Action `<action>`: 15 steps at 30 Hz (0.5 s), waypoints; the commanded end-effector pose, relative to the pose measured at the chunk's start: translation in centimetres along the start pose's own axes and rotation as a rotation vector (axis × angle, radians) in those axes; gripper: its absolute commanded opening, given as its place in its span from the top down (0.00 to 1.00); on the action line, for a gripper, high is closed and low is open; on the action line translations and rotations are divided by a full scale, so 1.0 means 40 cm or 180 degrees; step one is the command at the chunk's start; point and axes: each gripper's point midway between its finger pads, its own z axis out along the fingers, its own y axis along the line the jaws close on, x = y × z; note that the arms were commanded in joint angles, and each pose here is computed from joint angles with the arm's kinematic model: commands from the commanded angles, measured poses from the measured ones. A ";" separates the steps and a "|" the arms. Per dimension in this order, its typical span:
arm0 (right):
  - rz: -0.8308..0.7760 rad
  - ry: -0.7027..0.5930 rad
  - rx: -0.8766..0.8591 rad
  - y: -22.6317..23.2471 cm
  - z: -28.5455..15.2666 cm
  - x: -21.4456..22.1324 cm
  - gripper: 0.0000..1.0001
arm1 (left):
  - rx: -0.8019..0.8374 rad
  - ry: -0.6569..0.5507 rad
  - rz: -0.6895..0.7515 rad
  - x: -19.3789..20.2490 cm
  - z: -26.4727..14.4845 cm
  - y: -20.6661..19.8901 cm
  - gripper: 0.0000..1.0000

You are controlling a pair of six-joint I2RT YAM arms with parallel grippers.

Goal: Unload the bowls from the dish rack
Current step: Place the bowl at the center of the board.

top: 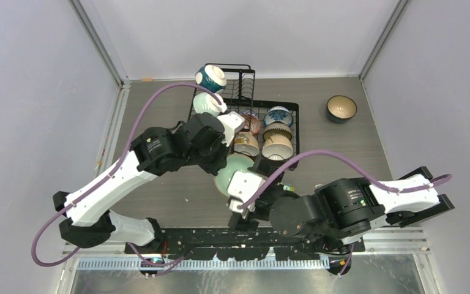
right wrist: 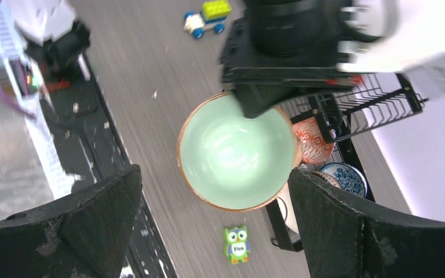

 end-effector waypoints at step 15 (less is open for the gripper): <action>0.3509 -0.0796 0.1786 -0.417 -0.060 0.077 0.04 | -0.0692 -0.1032 -0.1430 0.008 -0.114 0.134 1.00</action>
